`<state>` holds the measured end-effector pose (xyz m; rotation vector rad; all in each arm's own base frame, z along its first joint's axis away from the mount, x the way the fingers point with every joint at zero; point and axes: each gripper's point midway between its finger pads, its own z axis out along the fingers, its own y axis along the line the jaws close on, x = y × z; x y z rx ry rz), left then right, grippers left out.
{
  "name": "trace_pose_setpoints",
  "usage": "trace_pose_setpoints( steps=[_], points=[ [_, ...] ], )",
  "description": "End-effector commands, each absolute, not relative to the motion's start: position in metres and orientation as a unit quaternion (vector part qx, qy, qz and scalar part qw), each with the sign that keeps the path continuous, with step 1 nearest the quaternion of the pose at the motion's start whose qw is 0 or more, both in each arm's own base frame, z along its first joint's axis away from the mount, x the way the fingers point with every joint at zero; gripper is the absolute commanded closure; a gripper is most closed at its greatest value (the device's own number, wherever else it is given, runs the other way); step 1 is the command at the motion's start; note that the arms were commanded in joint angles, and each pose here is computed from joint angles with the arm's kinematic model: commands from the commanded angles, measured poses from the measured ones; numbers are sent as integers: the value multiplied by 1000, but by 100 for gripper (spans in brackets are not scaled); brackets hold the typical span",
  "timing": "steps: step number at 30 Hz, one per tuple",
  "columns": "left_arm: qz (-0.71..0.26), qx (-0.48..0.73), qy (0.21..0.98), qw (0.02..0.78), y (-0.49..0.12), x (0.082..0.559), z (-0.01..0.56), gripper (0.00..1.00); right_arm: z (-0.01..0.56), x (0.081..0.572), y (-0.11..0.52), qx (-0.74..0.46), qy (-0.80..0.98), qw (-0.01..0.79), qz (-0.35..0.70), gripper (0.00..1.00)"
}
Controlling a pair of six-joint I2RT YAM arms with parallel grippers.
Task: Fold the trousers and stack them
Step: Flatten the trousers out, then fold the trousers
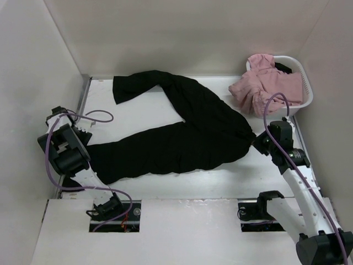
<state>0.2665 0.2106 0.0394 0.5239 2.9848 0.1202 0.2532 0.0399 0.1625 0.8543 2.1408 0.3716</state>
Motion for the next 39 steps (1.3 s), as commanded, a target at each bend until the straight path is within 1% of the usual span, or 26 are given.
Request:
trace_pose_setpoints(
  steps=[1,2,3,4,6,9,12,13,14,15,16,17,18,21,23,25,26,28,30,32,34,36,39],
  points=[
    [104,191,975,49,237,284,23,55,168,252,35,341,837,402,146,97],
    [111,195,973,45,238,288,19,59,166,249,33,348,837,399,142,98],
    [117,197,972,47,237,293,18,66,167,245,29,356,834,399,139,99],
    [122,198,971,52,236,298,18,76,171,241,25,365,829,402,135,99],
    [135,200,968,73,235,311,21,89,185,226,9,394,809,418,122,100],
    [169,203,958,109,239,335,31,95,194,205,-1,416,800,418,114,100],
    [210,201,944,156,244,366,52,96,191,186,-3,429,803,399,108,94],
    [214,204,941,163,242,371,57,94,193,182,-6,439,796,403,103,87],
    [213,214,939,163,236,374,62,89,198,177,-13,452,785,412,93,64],
    [207,228,937,163,227,375,66,81,204,172,-20,465,773,423,82,22],
    [202,238,935,168,220,376,73,70,210,168,-24,473,764,432,75,0],
    [198,247,932,177,214,379,81,59,217,165,-27,475,759,439,71,0],
    [199,250,928,192,211,383,92,51,225,164,-30,476,754,448,68,0],
    [208,241,913,256,208,410,140,44,240,169,-30,466,752,460,70,0],
    [202,244,903,292,198,432,168,42,240,183,-27,450,766,455,69,0],
    [184,271,891,314,174,459,177,40,230,203,-16,426,784,444,77,0],
    [177,292,885,318,157,475,172,39,221,216,-10,416,794,437,81,0],
    [166,337,875,305,119,506,144,39,201,244,3,399,810,423,81,0],
    [173,361,869,290,96,533,115,39,183,270,10,395,816,416,74,0],
    [191,362,862,300,85,566,98,40,172,292,14,402,814,413,76,0],
    [198,355,855,323,76,594,89,37,163,308,17,410,809,414,83,0],
    [198,358,851,329,69,608,78,35,150,316,17,411,813,406,73,0],
    [208,363,854,310,72,616,53,35,129,322,9,427,816,385,54,0]
  ],
)
